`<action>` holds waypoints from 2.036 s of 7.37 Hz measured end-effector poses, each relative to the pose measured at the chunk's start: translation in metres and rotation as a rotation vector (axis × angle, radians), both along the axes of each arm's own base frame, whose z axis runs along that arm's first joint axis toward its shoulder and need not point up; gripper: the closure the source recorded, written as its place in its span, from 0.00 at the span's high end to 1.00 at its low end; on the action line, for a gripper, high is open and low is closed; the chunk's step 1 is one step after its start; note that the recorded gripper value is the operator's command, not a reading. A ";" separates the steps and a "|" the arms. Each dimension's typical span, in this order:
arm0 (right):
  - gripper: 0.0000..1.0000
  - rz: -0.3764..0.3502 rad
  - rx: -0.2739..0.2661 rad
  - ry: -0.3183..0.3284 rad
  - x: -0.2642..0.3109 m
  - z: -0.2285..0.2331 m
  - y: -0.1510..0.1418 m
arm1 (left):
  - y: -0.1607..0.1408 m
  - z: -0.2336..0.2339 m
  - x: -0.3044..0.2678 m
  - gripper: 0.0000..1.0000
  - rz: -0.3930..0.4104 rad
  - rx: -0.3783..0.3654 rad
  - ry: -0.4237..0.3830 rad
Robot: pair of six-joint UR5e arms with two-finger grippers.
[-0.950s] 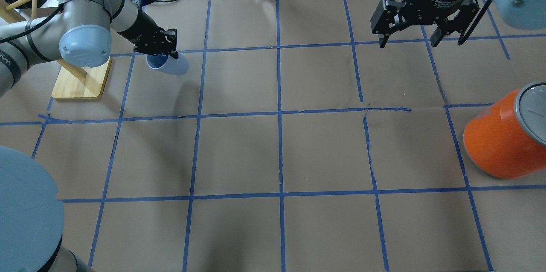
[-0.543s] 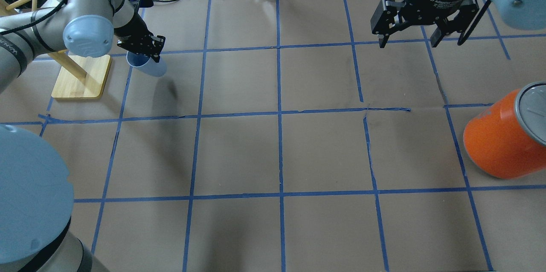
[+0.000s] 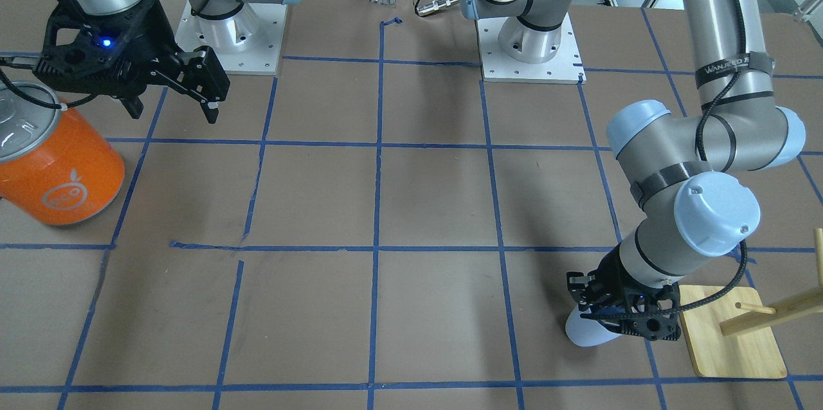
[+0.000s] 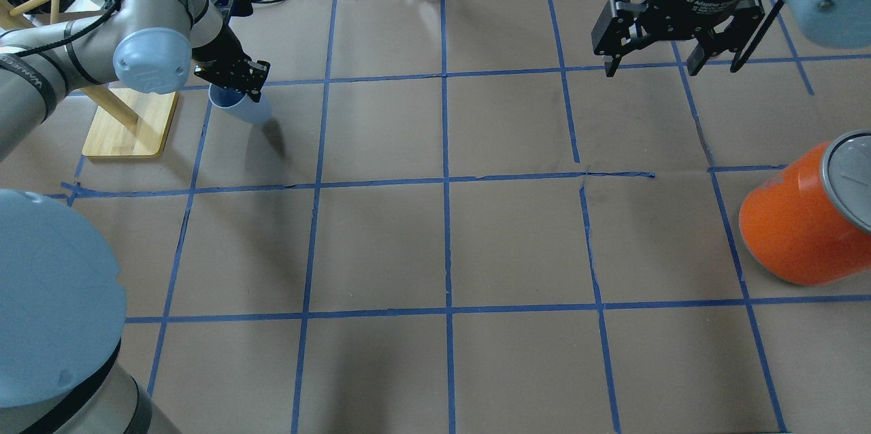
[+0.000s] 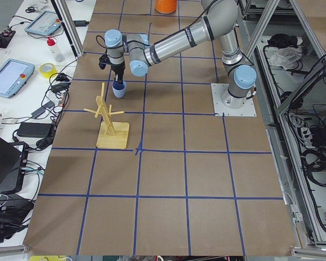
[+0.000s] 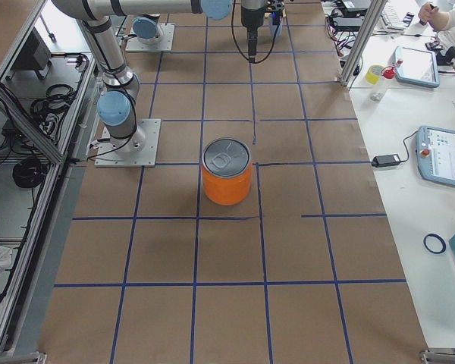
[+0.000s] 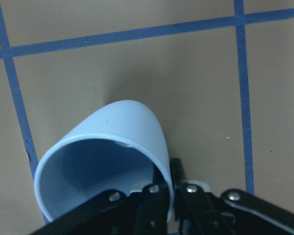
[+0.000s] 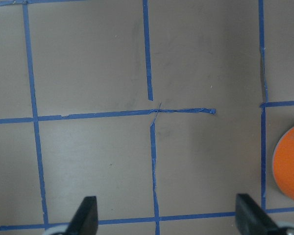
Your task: Flip cup
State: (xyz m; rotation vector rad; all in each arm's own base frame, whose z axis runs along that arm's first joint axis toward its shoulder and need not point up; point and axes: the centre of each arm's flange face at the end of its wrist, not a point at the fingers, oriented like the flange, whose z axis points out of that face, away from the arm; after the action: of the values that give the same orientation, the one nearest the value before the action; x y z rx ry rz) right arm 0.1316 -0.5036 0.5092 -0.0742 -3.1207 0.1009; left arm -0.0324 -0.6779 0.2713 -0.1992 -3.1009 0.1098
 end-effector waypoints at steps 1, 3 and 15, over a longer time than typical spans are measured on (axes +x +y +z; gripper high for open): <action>1.00 0.001 0.001 0.000 0.000 0.000 0.000 | 0.000 0.004 -0.001 1.00 0.001 -0.011 -0.004; 1.00 0.001 0.002 0.000 0.000 -0.001 0.001 | 0.010 0.040 -0.021 0.99 -0.020 -0.048 -0.016; 1.00 0.004 0.010 0.002 0.000 -0.005 0.009 | 0.185 0.252 -0.114 0.96 0.064 0.013 -0.066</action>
State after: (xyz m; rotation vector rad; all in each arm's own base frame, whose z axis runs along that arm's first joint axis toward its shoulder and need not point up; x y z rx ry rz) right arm 0.1314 -0.4946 0.5042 -0.0681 -3.1194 0.0855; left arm -0.1464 -0.4930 0.5234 -0.1049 -3.1739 0.0869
